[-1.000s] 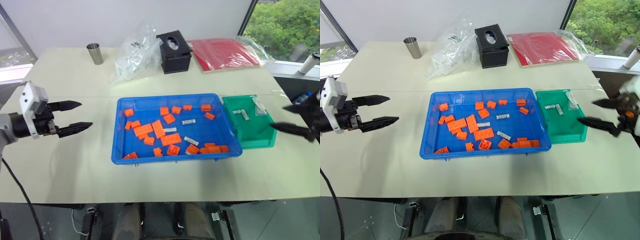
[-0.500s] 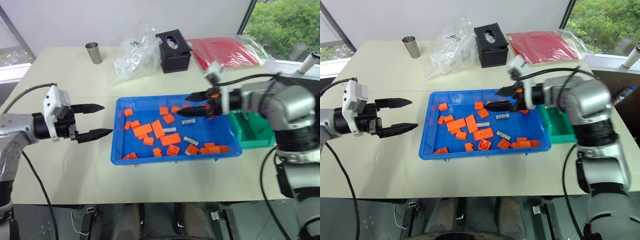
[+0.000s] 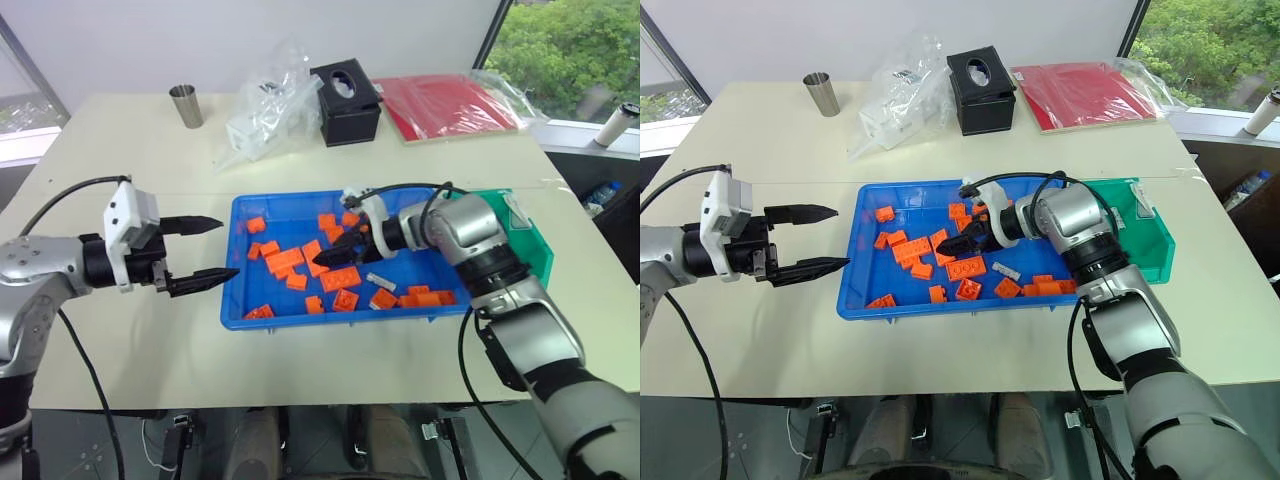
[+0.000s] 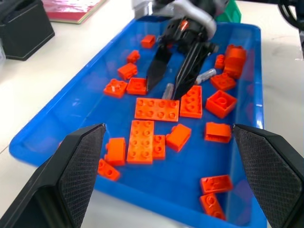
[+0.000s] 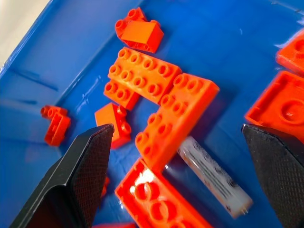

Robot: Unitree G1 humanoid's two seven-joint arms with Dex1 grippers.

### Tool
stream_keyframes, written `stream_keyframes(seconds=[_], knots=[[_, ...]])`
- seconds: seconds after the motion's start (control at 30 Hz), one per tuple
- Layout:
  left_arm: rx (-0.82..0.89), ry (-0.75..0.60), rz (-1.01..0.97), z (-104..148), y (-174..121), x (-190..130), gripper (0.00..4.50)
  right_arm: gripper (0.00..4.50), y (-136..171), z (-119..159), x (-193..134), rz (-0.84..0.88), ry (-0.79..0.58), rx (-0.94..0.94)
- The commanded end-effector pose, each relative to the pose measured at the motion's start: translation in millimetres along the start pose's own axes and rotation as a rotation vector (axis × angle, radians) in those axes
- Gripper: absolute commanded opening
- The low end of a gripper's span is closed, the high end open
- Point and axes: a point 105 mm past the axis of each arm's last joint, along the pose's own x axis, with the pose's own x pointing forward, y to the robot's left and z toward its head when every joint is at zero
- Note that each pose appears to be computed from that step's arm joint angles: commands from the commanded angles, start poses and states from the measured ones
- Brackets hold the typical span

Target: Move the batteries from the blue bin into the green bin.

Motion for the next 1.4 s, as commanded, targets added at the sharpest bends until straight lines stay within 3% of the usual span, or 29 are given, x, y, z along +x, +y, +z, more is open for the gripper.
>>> stream_keyframes(seconds=[0.03,0.2,0.5,0.53,0.7,0.9,1.23,1.27,1.33,1.4], knots=[[0.037,-0.026,0.021,12,0,-5,4.5,4.45,4,9,4,0.023,-0.013,-0.014],[0.038,-0.027,0.029,14,1,-5,4.5,4.45,10,10,14,0.051,-0.013,0.015],[0.036,-0.034,0.025,16,5,0,4.5,0.09,16,27,6,0.071,-0.081,0.042],[0.036,-0.034,0.024,16,6,1,4.5,0.03,16,31,3,0.073,-0.097,0.048],[0.039,-0.039,0.013,16,9,5,4.5,0.03,19,50,-17,0.075,-0.169,0.078],[0.041,-0.054,-0.006,17,10,12,4.5,0.03,19,48,-38,0.034,-0.183,-0.026],[0.055,-0.076,-0.023,23,12,22,4.5,0.03,56,63,18,0.109,-0.193,-0.094],[0.056,-0.078,-0.023,23,12,22,4.5,1.02,55,63,22,0.092,-0.184,-0.118],[0.056,-0.079,-0.023,24,12,23,4.5,1.76,53,62,26,0.051,-0.164,-0.206],[0.057,-0.081,-0.021,24,12,22,4.5,2.79,47,61,21,0.009,-0.135,-0.342]])
